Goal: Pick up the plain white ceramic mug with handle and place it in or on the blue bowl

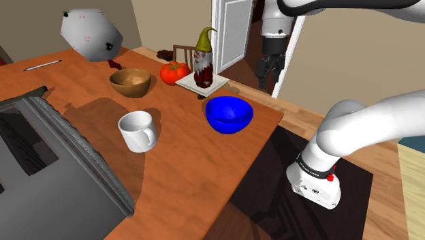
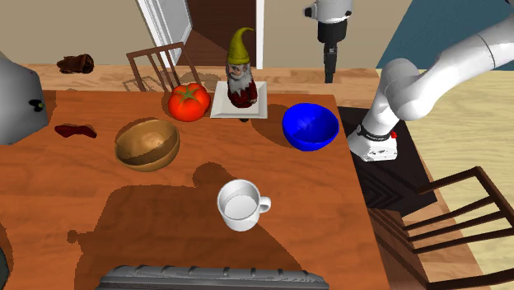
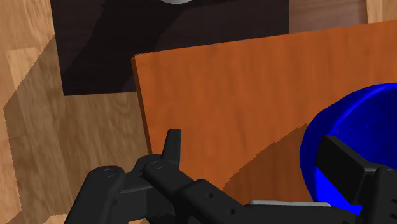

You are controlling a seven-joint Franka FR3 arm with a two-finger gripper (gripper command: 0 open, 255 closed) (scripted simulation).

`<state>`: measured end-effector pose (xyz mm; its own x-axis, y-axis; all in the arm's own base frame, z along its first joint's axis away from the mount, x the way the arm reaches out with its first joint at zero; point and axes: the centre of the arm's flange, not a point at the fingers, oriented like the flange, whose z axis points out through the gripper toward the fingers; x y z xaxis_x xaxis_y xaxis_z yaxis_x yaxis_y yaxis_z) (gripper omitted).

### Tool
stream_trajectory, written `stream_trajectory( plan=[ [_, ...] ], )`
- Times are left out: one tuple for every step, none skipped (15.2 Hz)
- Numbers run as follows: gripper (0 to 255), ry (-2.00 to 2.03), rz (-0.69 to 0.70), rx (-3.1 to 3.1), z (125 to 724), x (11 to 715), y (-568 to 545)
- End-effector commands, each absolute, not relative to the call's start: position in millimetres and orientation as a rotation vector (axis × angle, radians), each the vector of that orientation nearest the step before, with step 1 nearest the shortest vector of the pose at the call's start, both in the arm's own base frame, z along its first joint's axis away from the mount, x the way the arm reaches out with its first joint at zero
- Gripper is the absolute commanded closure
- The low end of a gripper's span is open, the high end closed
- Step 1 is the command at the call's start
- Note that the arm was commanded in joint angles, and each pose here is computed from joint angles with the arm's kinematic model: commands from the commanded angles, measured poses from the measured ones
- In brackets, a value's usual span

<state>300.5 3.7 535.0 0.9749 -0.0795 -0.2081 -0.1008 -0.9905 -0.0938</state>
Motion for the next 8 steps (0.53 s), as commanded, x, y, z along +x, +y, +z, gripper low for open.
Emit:
stream_trajectory(
  plan=[
    [0,0.138,0.312,-3.018,535,301,4],
    [0,0.132,0.307,-3.022,534,308,15],
    [0,0.126,0.303,-3.025,533,315,26],
    [0,0.120,0.299,-3.029,533,322,38],
    [0,0.114,0.295,-3.032,532,329,49],
    [0,0.108,0.290,-3.035,531,336,60],
    [0,0.102,0.286,-3.039,530,343,72],
    [0,0.096,0.282,-3.042,529,350,83]
  ],
)
